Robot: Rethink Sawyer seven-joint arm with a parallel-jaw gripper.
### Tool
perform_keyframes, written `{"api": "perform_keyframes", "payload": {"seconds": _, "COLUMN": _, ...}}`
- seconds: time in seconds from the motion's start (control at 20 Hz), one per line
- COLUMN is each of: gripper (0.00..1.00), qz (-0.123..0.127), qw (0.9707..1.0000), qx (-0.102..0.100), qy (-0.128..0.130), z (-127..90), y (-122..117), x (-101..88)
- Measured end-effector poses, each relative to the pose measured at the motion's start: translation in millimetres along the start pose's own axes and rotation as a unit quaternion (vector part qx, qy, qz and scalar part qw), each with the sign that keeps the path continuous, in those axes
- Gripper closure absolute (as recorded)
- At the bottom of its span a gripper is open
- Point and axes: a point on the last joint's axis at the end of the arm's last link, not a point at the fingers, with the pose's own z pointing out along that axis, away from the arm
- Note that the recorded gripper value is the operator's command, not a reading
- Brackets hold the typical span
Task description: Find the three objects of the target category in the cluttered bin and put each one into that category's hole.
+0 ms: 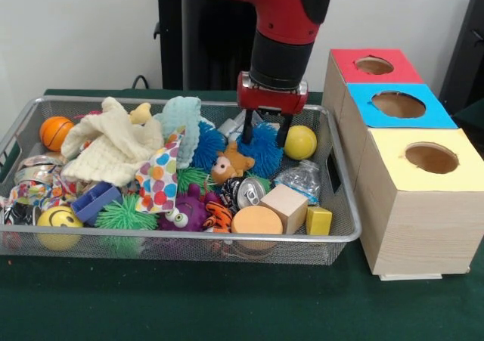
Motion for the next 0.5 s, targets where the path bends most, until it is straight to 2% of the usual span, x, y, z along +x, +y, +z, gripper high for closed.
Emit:
{"api": "perform_keyframes", "payload": {"seconds": 0.05, "gripper": 1.00, "qz": -0.008, "qw": 1.0000, "qx": 0.001, "qy": 0.001, "z": 1, "y": 3, "x": 2.3}}
{"api": "perform_keyframes", "payload": {"seconds": 0.5, "gripper": 1.00, "qz": -0.032, "qw": 0.9995, "qx": 0.005, "qy": 0.000, "z": 1, "y": 15, "x": 7.6}}
